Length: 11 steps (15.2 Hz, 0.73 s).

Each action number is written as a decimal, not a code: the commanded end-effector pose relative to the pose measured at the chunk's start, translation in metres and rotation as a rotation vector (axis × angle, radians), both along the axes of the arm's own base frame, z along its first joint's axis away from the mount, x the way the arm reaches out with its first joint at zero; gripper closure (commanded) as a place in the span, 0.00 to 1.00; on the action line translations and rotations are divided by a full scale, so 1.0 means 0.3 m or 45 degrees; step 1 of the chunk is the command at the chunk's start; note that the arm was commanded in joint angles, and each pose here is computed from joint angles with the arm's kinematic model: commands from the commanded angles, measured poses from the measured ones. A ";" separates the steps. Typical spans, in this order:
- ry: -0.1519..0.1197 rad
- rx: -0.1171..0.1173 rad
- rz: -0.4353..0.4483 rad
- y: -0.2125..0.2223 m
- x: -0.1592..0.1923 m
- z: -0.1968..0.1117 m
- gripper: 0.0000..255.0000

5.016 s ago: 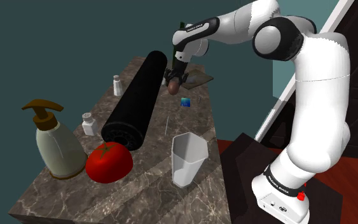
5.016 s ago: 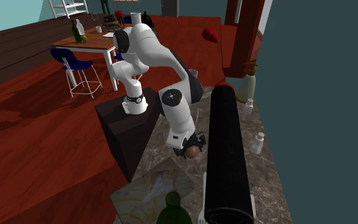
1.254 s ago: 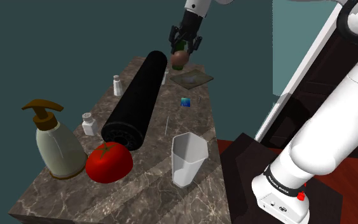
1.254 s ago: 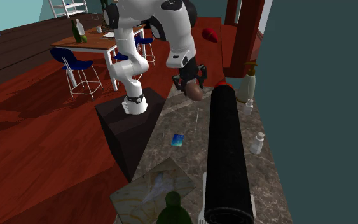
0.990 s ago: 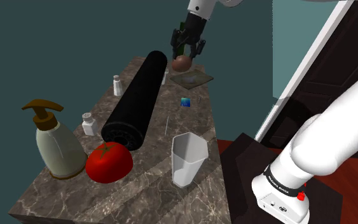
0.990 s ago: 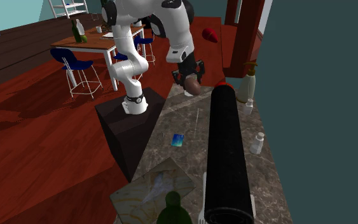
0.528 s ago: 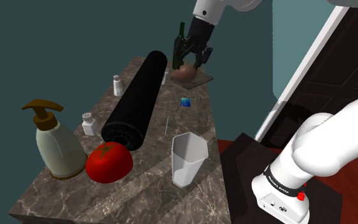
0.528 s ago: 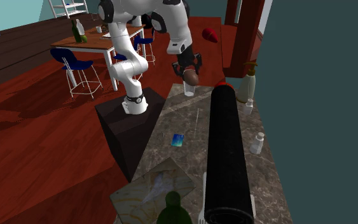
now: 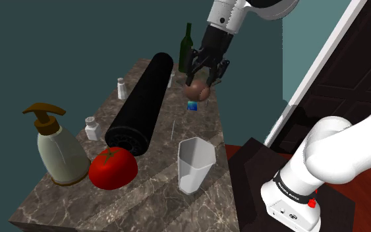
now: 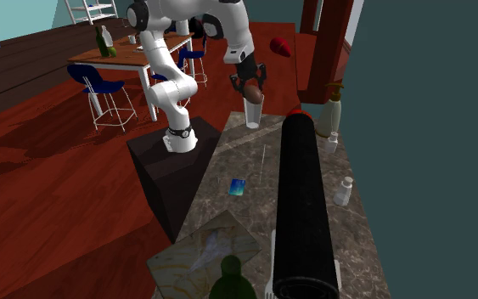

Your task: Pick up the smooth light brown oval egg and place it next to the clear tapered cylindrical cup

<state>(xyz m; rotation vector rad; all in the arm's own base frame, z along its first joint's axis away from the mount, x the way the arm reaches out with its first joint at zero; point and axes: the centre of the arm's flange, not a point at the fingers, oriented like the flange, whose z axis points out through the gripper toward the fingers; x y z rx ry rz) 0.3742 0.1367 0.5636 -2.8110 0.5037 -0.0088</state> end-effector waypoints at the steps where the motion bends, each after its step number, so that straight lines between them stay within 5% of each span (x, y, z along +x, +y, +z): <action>1: 0.000 0.000 -0.002 0.013 -0.016 -0.030 1.00; 11: 0.000 0.000 -0.002 0.013 -0.016 -0.206 1.00</action>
